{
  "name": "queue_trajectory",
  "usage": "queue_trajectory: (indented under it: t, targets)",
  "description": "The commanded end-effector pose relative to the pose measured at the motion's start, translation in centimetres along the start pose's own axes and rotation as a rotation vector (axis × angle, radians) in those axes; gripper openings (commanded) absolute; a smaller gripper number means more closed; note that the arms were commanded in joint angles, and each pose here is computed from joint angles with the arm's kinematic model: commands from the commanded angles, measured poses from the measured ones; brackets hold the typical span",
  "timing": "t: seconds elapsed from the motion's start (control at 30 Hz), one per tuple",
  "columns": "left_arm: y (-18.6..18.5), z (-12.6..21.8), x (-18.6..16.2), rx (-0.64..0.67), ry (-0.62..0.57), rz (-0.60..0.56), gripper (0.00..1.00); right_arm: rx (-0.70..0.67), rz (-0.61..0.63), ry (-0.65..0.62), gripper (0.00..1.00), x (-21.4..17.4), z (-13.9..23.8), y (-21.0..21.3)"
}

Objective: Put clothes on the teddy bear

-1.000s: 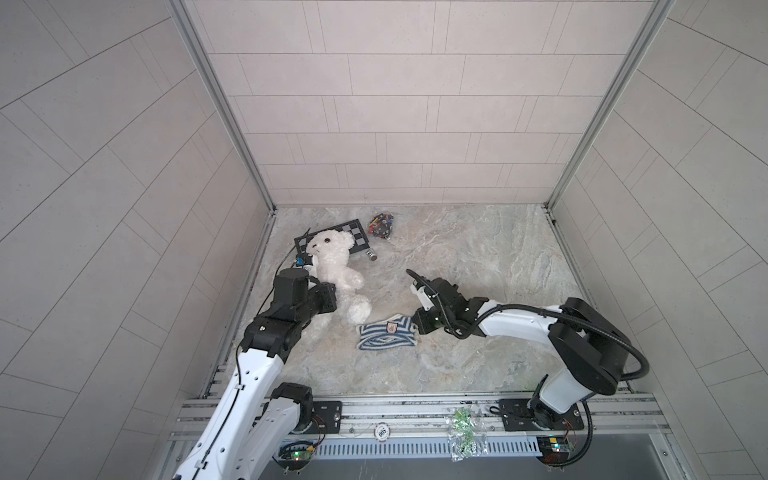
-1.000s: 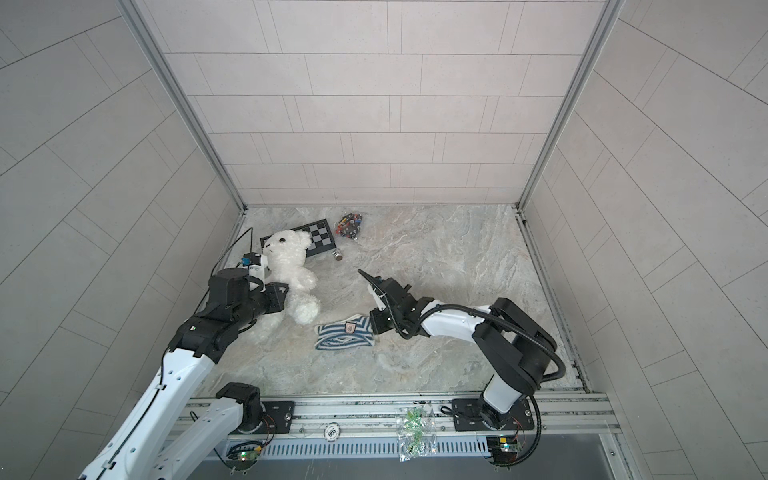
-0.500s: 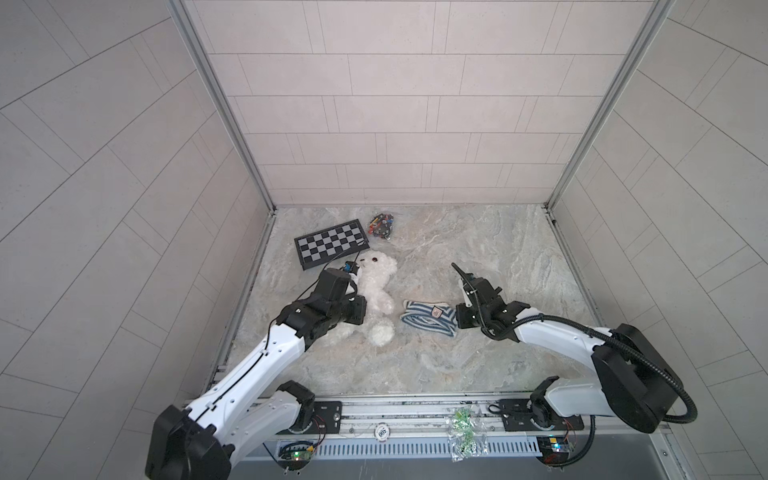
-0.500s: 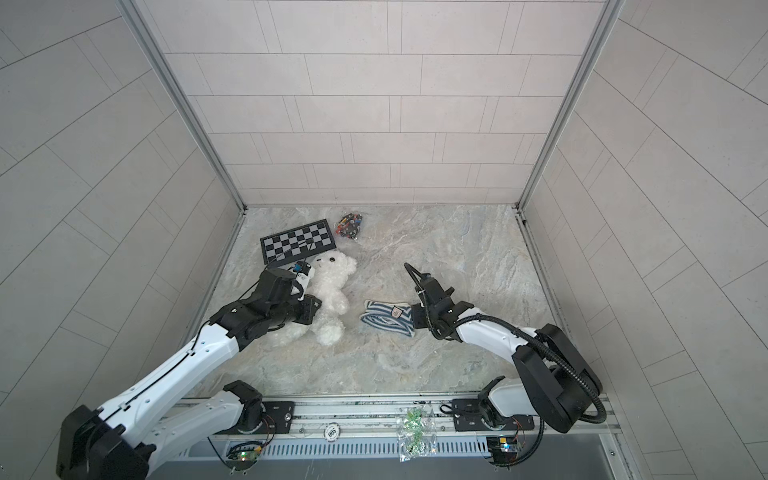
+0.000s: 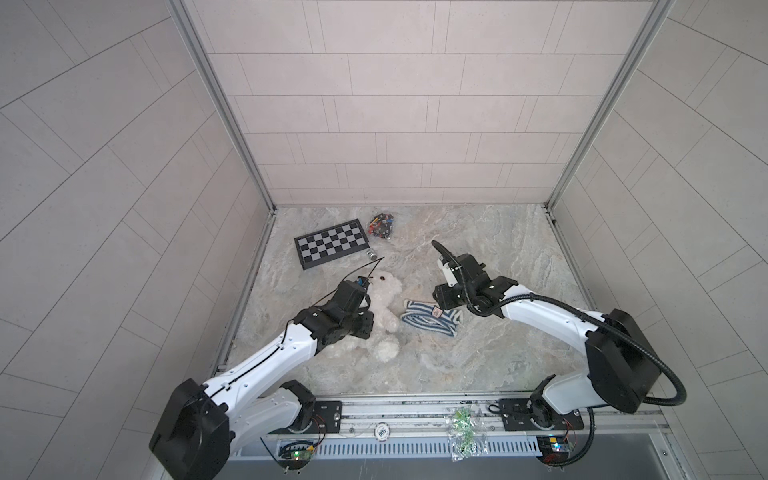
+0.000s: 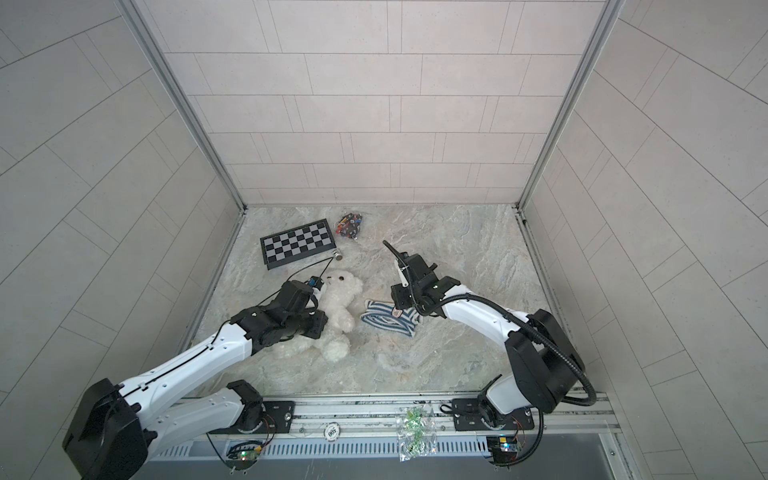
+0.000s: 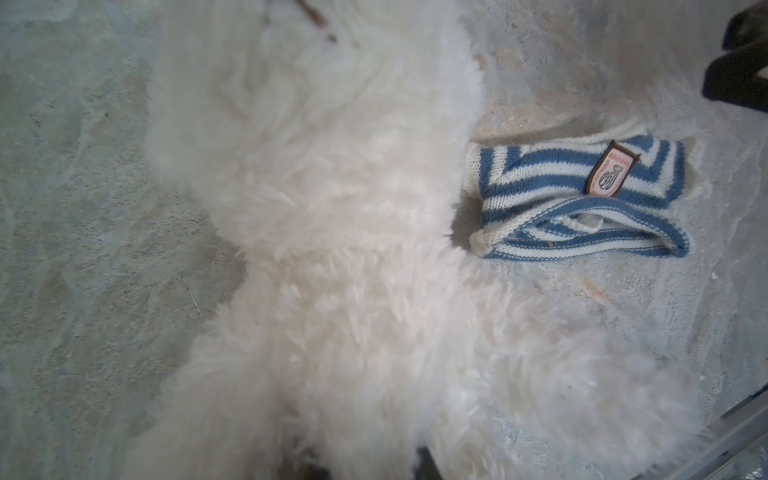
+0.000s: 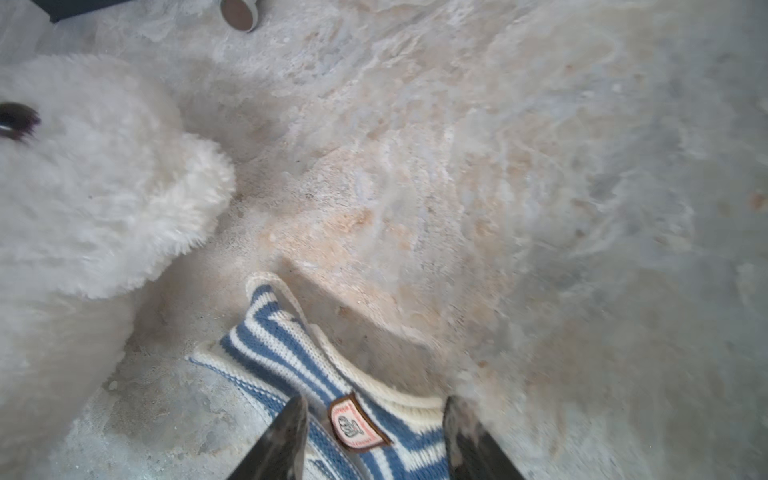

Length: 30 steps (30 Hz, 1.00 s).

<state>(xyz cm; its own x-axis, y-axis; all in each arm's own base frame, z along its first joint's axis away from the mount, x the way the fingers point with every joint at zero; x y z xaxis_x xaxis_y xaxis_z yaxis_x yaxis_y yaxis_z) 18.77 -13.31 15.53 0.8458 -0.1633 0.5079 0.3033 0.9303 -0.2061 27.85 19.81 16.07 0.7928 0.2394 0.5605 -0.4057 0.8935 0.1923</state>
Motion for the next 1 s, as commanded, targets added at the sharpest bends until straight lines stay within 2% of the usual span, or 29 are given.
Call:
queue_trajectory:
  t: [0.0, 0.23, 0.4, 0.5, 0.57, 0.67, 0.73, 0.97]
  targets:
    - [0.0, -0.2, 0.2, 0.013, -0.036, 0.010, 0.21, 0.073, 0.080, 0.103, 0.55, -0.8, -1.3, 1.4]
    - [0.5, -0.8, -0.9, 0.046, -0.017, 0.020, 0.31, 0.121, 0.134, 0.188, 0.51, -1.4, -4.5, 3.1]
    - [0.7, -0.8, -1.1, 0.054, -0.017, 0.019, 0.32, 0.095, 0.134, 0.193, 0.32, -1.5, -5.3, 2.8]
    - [0.7, -0.7, -1.0, 0.057, -0.020, 0.016, 0.32, 0.072, 0.139, 0.180, 0.25, -1.4, -5.1, 2.5]
    - [0.7, -0.7, -0.9, 0.058, -0.022, 0.017, 0.32, 0.065, 0.147, 0.175, 0.28, -1.4, -5.0, 2.5]
    - [0.7, -0.7, -0.9, 0.062, -0.024, 0.018, 0.31, 0.073, 0.159, 0.165, 0.42, -1.2, -4.9, 2.7]
    - [0.7, -0.6, -0.9, 0.059, -0.028, 0.022, 0.31, 0.091, 0.164, 0.164, 0.47, -1.1, -5.0, 3.0]
    - [0.8, -0.6, -1.1, 0.059, -0.028, 0.028, 0.31, 0.155, 0.193, 0.178, 0.47, -1.1, -5.7, 4.7]
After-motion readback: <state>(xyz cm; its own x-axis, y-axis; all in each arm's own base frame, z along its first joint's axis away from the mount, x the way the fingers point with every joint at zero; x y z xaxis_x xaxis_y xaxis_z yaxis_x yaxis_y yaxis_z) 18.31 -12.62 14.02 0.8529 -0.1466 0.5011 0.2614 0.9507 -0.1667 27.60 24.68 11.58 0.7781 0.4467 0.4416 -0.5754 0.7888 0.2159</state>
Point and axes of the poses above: each gripper's point midway between its finger pads, its own z axis back along the fingers, its own y axis along the line the jaws close on, x = y × z, the point moved 8 cm from there along z, back along the fingers, and after that the axes turned 2 degrees about z, right-handed, at the moved point
